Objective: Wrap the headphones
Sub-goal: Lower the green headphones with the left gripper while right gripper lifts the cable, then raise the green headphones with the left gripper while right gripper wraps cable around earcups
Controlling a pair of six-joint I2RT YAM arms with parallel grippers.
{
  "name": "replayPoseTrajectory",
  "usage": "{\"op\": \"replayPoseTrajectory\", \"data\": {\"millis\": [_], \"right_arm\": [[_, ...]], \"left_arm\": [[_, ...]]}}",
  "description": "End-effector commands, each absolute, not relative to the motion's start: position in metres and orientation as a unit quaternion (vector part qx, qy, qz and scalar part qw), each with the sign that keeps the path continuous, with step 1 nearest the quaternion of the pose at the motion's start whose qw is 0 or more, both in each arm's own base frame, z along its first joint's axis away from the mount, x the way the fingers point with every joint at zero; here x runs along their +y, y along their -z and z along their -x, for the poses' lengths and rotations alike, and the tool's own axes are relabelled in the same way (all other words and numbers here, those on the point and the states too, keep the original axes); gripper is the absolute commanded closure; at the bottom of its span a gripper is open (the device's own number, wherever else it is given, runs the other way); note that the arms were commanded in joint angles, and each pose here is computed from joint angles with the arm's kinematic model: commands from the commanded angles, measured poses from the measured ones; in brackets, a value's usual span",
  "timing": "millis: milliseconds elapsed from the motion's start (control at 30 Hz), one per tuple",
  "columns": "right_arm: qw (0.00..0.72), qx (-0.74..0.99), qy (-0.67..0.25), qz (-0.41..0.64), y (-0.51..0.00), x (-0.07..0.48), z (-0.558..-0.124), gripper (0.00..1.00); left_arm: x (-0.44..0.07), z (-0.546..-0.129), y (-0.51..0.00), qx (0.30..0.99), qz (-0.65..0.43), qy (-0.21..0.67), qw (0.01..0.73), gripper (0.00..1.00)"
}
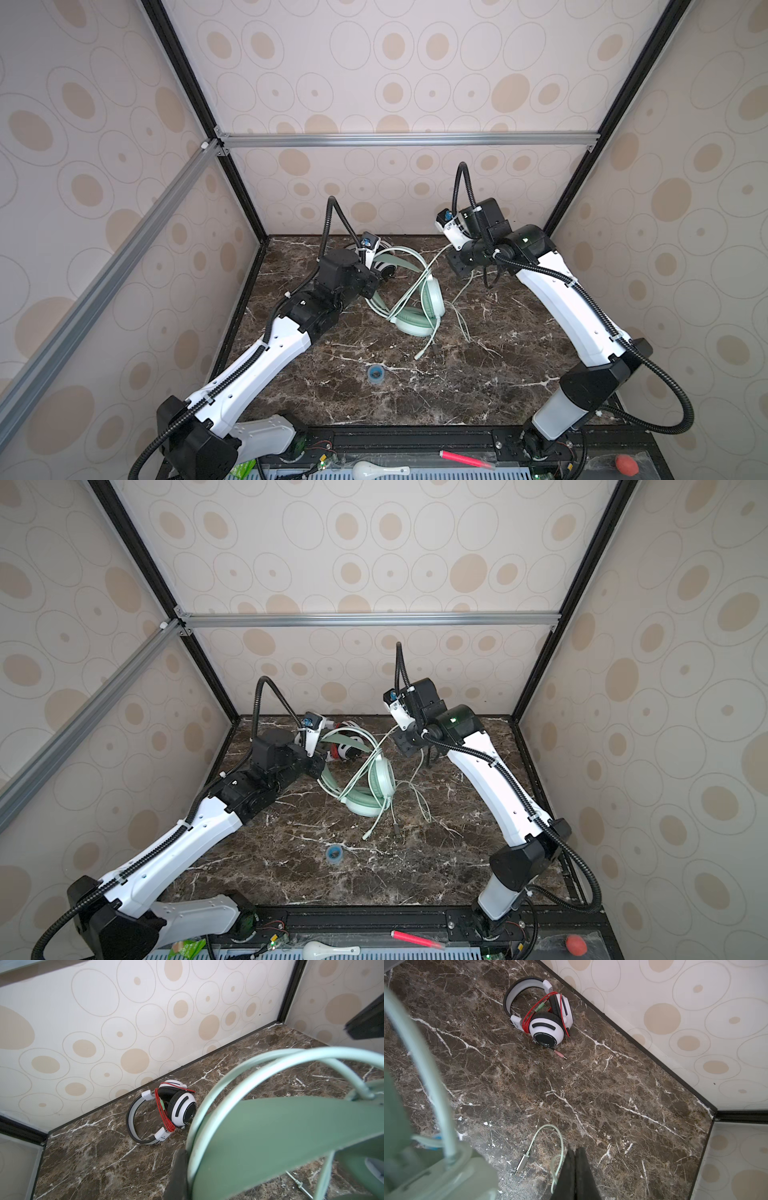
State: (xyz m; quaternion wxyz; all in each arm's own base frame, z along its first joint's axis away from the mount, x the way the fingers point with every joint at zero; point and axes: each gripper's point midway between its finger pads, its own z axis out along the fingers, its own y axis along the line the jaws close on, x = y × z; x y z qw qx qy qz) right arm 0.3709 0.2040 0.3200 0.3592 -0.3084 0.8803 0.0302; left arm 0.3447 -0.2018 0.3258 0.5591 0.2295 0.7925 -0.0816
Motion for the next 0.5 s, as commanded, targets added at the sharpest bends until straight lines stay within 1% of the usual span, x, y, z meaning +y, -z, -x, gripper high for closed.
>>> {"op": "replayPoseTrajectory", "data": {"millis": [0,233,467], "right_arm": [[0.383,0.876,-0.076,0.284,-0.33,0.205,-0.369,0.92],[0.438,0.838,-0.187,0.266,-0.342,0.218,-0.359,0.86],[0.484,0.802,-0.244,0.251,-0.352,0.219,-0.355,0.84]], "left_arm": [[-0.211,-0.326,-0.379,0.761,-0.227,0.146,0.59,1.0],[-0.222,-0.312,-0.426,0.731,-0.222,0.216,0.608,1.0],[-0.232,-0.307,-0.477,0.696,-0.222,0.26,0.631,1.0]]}}
